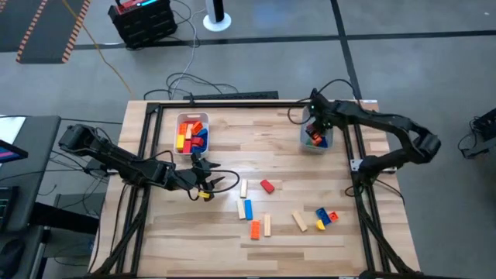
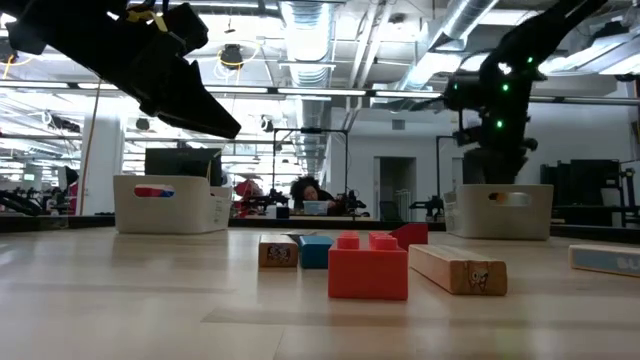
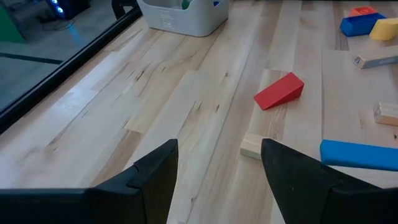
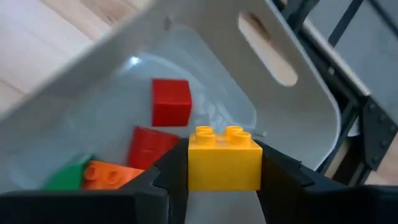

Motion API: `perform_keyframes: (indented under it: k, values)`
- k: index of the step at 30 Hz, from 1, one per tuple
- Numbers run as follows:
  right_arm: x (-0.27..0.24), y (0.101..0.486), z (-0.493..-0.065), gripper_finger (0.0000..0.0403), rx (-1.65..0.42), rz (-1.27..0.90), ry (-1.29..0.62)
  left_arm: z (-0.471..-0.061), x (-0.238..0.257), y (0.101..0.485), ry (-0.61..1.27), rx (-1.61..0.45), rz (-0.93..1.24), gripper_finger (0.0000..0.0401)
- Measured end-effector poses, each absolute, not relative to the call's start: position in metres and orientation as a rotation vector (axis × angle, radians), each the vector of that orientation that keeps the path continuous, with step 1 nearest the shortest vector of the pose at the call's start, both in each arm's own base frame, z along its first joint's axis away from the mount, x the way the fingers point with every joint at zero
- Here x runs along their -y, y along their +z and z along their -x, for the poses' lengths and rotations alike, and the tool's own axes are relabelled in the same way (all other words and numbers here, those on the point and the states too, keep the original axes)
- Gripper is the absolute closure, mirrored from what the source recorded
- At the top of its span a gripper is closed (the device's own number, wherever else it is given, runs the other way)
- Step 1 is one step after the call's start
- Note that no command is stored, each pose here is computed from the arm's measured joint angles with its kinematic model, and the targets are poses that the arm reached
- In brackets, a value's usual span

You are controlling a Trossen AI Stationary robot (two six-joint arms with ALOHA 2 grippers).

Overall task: Sort blocks by size
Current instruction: Put the small yellow game piece into the gray bin, then put the large red block into the white bin

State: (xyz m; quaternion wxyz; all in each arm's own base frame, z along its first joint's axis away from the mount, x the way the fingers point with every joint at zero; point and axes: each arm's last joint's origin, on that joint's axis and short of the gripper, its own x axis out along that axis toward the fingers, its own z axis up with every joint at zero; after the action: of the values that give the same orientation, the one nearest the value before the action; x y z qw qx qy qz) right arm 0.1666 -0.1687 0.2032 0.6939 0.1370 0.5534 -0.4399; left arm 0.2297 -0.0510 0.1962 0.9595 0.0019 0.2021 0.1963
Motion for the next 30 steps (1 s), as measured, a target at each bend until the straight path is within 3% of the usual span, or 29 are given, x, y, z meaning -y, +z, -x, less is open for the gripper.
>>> perform_keyframes:
  k: [9,15,23,30]
  values:
    - [0.177,0.189,-0.167,0.0156,-1.315,-0.314,-0.925,-0.230,0.050,0.196,0.401,-0.410,-0.007,0.0177]
    - [0.157,0.222,-0.172,0.0145,-1.197,-0.228,-0.886,-0.230,0.050,0.196,0.402,-0.408,-0.007,0.0177]
    - [0.071,0.269,-0.190,0.0144,-0.903,-0.155,-0.675,-0.230,0.051,0.197,0.378,-0.409,0.001,0.0177]
    - [-0.014,0.253,-0.226,0.0144,-0.755,-0.111,-0.522,-0.233,0.051,0.202,0.374,-0.348,0.037,0.0177]
